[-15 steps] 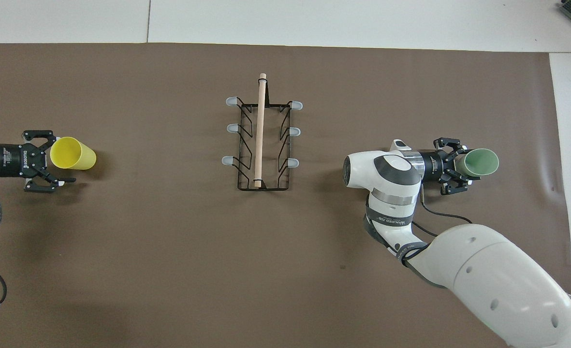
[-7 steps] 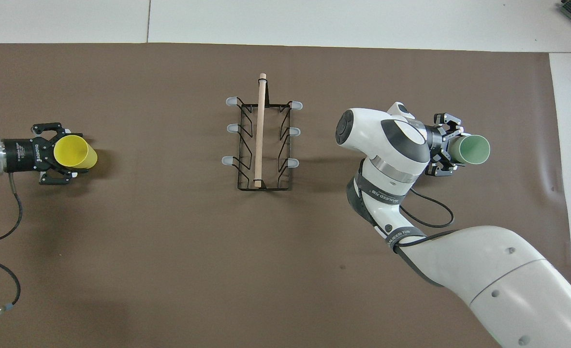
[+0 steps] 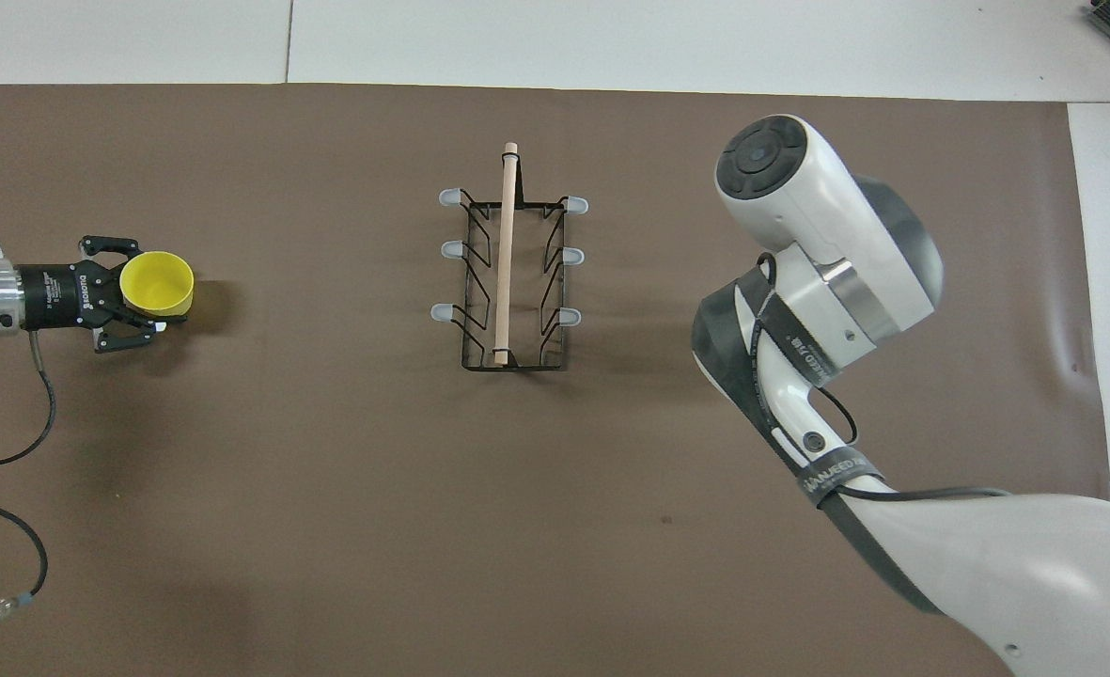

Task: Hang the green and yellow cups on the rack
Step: 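Lift the yellow cup with the left gripper while the right gripper lifts the green cup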

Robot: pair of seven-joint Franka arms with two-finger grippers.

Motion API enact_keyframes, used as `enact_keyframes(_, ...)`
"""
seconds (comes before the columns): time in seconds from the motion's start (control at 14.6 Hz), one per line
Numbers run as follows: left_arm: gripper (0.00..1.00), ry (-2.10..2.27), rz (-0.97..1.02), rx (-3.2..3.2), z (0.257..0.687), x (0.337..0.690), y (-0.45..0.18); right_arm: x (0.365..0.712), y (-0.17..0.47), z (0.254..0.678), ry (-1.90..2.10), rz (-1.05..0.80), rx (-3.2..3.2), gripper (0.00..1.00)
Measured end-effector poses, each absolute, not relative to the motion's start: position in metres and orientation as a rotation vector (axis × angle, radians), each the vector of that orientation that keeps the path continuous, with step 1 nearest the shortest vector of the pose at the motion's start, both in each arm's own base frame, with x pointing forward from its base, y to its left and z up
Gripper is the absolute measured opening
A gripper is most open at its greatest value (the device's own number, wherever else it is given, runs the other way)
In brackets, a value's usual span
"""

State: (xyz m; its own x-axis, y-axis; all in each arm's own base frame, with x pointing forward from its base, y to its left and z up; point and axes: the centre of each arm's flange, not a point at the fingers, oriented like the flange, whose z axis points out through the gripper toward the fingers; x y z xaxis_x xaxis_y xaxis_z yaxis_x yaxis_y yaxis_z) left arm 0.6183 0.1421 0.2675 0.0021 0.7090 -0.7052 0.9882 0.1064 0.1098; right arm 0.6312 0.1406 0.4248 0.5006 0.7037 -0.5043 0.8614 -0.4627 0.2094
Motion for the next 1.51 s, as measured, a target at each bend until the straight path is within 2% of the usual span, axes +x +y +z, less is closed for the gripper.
enact_keyframes(0.34,0.68,1.724,-0.521,1.707,0.294,0.629,0.118,0.635,0.142,0.472,1.301,-0.171,2.598,0.7)
enact_keyframes(0.62,0.68,1.667,-0.442,1.767,0.354,0.634,0.092,0.636,0.15,0.495,1.289,0.055,2.827,0.7)
enact_keyframes(0.82,0.68,1.615,-0.338,1.946,0.402,0.632,0.062,0.626,0.155,0.512,1.235,0.347,2.997,0.7)
enact_keyframes(1.16,0.68,1.611,-0.229,2.052,0.464,0.621,0.031,0.596,0.159,0.515,1.151,0.758,3.237,0.7)
enact_keyframes(1.51,0.68,1.526,-0.104,2.366,0.498,0.603,-0.073,0.576,0.176,0.489,1.03,1.301,3.318,0.7)
